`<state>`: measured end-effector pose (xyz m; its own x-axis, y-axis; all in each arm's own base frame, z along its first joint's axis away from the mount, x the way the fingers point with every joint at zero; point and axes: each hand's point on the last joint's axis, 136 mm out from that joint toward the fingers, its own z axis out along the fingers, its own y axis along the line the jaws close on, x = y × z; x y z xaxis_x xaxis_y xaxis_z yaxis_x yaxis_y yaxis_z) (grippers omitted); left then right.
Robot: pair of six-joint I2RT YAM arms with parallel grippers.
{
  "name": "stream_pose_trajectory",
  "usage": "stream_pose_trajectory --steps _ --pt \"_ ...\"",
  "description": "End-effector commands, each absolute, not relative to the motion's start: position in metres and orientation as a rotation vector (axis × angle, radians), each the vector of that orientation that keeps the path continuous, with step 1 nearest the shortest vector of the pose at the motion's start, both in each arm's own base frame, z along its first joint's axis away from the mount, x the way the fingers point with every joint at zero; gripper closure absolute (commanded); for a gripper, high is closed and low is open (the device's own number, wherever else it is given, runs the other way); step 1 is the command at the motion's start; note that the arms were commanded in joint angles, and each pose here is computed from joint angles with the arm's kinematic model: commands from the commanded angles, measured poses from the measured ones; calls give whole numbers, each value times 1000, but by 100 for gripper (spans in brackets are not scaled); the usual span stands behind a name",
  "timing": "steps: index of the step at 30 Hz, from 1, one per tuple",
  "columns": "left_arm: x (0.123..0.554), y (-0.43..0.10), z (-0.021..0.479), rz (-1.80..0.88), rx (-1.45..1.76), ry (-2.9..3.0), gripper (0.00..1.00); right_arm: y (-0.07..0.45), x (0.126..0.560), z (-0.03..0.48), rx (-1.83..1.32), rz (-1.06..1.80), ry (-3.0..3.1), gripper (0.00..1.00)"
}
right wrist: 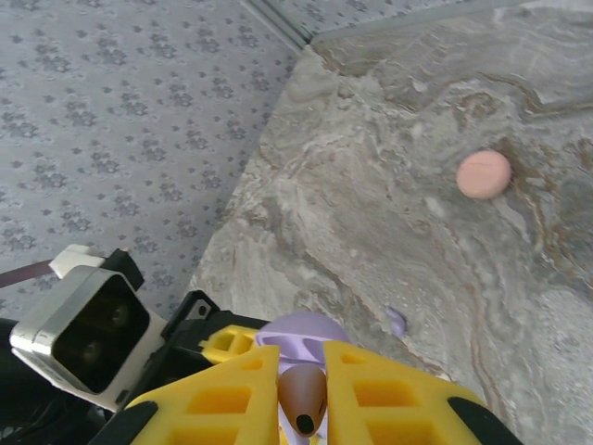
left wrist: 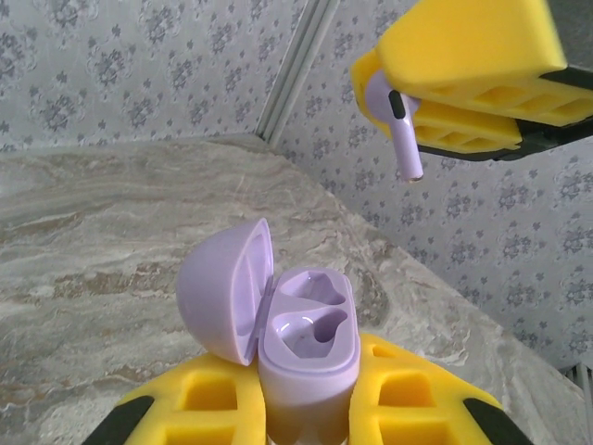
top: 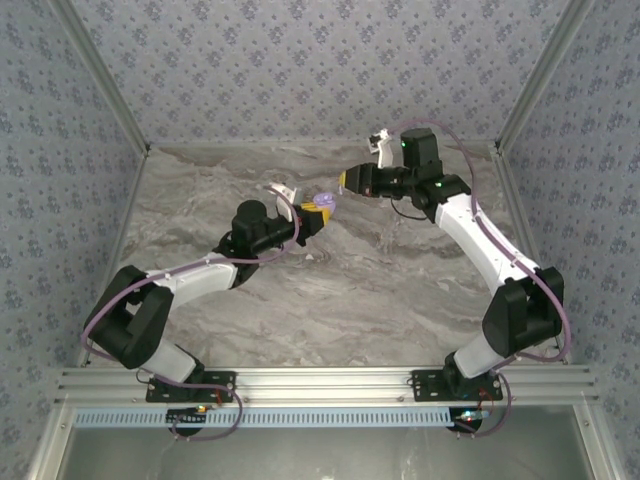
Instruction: Insert the wireless bluetooth earbuds into the charging case
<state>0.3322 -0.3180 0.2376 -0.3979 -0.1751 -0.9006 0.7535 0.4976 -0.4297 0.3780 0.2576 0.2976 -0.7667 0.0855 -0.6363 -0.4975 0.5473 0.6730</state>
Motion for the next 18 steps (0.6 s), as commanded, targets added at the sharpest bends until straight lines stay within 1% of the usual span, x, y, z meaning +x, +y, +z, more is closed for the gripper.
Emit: stream_pose_trajectory --steps 1,18 --pt "325 -324 262 -1152 512 1591 88 267 371 329 -384 1246 2071 83" --pt "323 -327 289 -1182 462 1549 87 278 367 332 -425 1254 2052 83"
